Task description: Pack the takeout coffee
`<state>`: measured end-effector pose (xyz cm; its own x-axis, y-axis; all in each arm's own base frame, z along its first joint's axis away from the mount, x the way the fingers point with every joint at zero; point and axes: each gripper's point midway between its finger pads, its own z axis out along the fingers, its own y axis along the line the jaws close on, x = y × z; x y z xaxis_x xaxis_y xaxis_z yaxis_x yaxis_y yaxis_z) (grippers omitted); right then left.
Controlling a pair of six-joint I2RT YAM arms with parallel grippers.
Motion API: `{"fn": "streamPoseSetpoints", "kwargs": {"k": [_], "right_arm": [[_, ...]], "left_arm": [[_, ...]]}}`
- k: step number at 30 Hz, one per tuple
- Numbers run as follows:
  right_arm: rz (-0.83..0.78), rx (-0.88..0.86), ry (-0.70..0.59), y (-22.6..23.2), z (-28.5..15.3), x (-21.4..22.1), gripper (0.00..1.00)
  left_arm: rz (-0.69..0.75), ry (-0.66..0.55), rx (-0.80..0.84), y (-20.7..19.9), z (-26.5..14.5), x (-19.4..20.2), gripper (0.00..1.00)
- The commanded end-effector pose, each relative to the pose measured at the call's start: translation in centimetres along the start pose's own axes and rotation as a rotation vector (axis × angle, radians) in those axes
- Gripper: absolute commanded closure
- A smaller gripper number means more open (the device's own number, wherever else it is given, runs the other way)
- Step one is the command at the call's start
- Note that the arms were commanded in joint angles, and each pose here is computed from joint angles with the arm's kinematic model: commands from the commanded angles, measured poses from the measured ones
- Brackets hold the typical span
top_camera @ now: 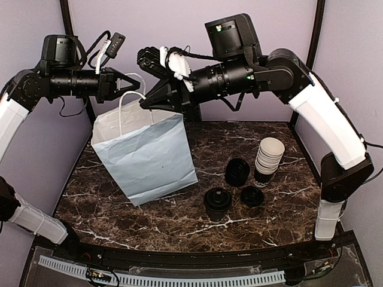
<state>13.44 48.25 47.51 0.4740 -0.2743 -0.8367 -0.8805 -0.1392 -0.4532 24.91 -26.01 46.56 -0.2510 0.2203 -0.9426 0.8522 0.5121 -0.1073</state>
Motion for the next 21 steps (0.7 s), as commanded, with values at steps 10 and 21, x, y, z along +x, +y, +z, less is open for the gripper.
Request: {"fn": "streamPoseSetpoints", "kwargs": {"k": [10,21], "right_arm": [[-0.017,-0.016,-0.006,0.4,0.9,0.2,1.00],[-0.013,-0.023,0.009,0.5,1.3,0.8,1.00]], "left_arm": [[0.017,0.006,-0.019,0.1,-0.8,0.3,1.00],[0.017,0.022,-0.023,0.3,-0.5,0.7,1.00]]}}
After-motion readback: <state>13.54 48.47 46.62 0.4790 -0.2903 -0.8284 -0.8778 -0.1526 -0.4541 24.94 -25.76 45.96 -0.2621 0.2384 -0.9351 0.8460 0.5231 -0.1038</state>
